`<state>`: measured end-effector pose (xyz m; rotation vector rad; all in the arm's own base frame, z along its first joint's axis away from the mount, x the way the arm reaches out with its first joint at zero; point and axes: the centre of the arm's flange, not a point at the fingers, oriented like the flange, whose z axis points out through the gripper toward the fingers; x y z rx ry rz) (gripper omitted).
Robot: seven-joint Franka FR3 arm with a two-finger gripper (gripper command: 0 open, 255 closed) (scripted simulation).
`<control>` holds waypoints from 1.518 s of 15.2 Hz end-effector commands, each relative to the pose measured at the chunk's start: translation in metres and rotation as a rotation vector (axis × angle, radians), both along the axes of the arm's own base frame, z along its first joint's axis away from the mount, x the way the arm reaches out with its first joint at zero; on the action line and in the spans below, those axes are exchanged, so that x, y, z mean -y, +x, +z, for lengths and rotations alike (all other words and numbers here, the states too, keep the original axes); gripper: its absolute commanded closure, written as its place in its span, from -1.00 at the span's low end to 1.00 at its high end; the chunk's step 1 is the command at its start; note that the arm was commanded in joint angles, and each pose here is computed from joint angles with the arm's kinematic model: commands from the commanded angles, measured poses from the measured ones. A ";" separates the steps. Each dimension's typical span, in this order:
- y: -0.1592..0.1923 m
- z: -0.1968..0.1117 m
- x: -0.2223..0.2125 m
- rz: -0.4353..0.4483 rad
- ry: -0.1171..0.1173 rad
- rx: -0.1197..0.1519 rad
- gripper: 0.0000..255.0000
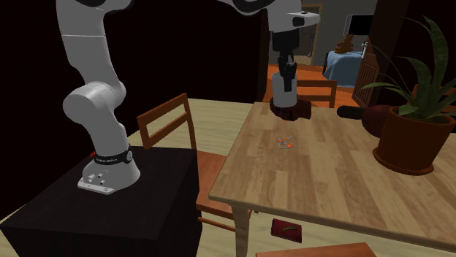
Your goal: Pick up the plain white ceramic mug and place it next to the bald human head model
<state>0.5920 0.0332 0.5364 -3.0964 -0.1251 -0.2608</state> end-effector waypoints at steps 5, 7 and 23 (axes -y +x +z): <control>-0.020 -0.002 -0.077 -0.001 0.000 0.000 1.00; -0.026 -0.002 -0.103 -0.001 0.000 0.000 1.00; -0.074 -0.002 -0.309 -0.001 0.000 0.000 1.00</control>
